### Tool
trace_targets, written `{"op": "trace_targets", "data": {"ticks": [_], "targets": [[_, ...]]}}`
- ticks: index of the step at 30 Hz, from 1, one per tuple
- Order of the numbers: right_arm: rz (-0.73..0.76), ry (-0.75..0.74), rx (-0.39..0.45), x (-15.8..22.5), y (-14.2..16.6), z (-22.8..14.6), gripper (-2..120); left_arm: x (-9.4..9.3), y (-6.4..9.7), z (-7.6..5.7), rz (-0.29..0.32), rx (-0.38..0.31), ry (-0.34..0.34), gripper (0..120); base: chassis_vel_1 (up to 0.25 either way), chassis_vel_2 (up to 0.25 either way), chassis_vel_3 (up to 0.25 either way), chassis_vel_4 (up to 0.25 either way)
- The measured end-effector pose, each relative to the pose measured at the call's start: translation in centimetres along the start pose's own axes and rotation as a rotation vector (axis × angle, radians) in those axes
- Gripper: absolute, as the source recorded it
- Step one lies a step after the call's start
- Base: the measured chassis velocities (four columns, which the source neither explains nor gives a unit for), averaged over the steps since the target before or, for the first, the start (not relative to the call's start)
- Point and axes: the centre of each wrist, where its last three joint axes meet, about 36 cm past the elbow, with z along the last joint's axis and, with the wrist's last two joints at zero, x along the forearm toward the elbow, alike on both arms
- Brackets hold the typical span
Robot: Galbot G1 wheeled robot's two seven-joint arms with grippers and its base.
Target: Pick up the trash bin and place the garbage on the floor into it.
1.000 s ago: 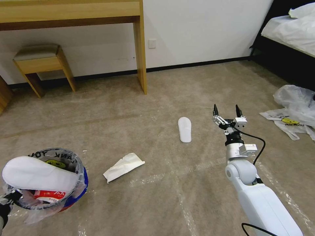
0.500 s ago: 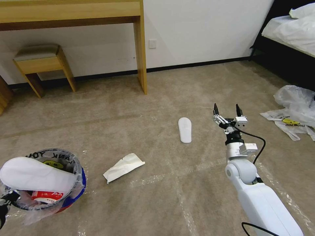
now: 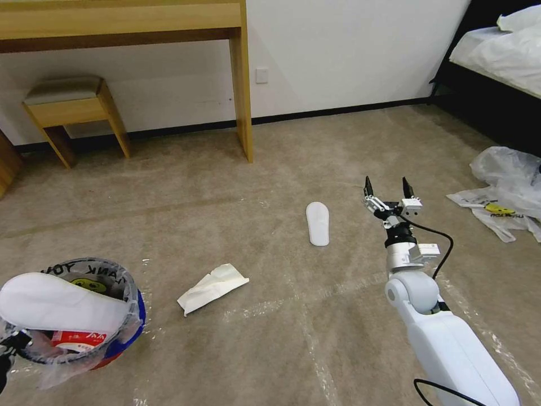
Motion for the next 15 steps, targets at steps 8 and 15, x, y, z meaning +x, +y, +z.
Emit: {"op": "trace_targets", "data": {"ticks": [8, 15], "targets": [[-0.016, 0.001, 0.013, -0.01, -0.42, -0.15, 100, -0.16, 0.00, 0.13, -0.001, 0.004, 0.003, 1, 0.000, 0.000, 0.000, 0.000], [-0.023, 0.002, 0.007, 0.16, -0.03, 0.07, 100, -0.06, 0.10, 0.08, -0.004, 0.002, 0.003, 1, 0.000, 0.000, 0.000, 0.000]]}}
